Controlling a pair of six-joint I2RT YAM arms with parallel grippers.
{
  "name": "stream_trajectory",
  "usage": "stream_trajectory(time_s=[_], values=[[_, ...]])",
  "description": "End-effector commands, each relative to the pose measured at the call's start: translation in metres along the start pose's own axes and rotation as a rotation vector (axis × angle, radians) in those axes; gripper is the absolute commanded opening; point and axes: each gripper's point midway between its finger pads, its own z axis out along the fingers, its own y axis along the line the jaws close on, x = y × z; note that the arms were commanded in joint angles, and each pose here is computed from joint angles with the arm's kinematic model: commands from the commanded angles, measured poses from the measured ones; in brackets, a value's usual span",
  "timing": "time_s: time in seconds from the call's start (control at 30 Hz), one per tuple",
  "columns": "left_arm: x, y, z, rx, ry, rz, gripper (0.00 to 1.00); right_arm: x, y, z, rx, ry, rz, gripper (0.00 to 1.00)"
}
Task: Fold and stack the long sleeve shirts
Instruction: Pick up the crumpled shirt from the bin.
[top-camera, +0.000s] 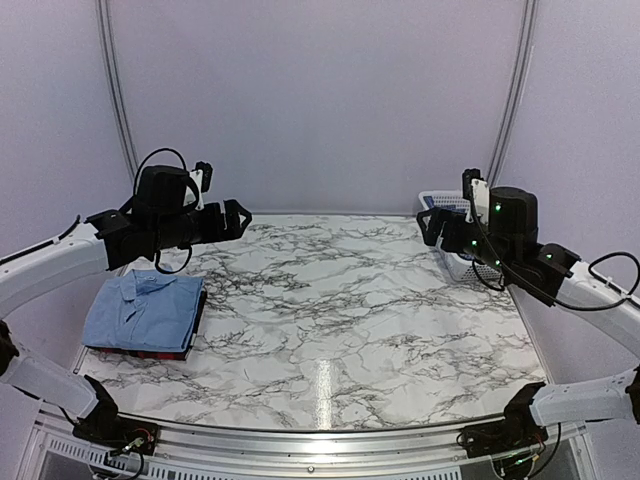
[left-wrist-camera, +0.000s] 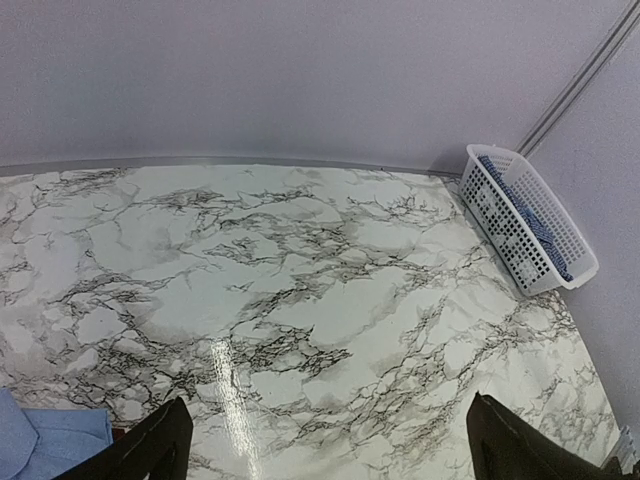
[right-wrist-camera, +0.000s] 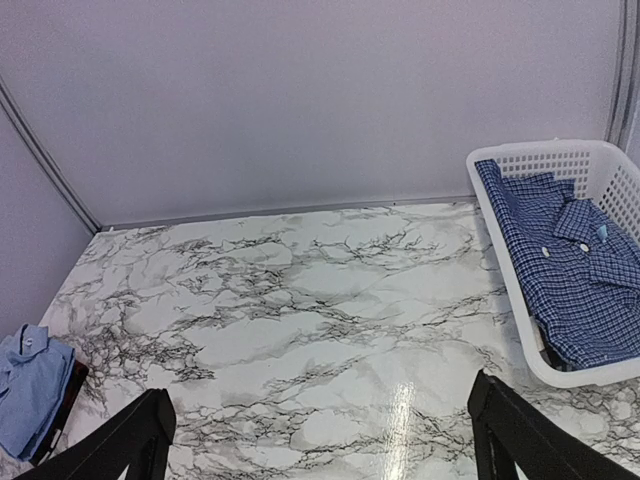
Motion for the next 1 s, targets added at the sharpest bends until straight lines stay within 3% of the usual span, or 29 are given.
stream_trajectory(time_s=[0.0,0.33,0.53,0.97], values=[[-0.009,-0.008,-0.004,0.032,-0.033,-0.002,0.99,-0.007,0.003,-0.005,-0.023,-0.027,-0.004,0.98],[-0.009,-0.009,-0.005,0.038,-0.032,-0.005,0.99,-0.007,-0.003,0.014,0.053,0.007,-0.046,0.98],[-0.007,-0.009,-0.005,0.041,-0.028,-0.003,0.99,-0.016,-0.032,0.045,0.126,0.032,-0.026,0.98],[-0.009,-0.013,-0.016,0.073,-0.037,-0.004,0.99,-0.02,-0.191,0.116,0.425,0.109,0.142,0.95]])
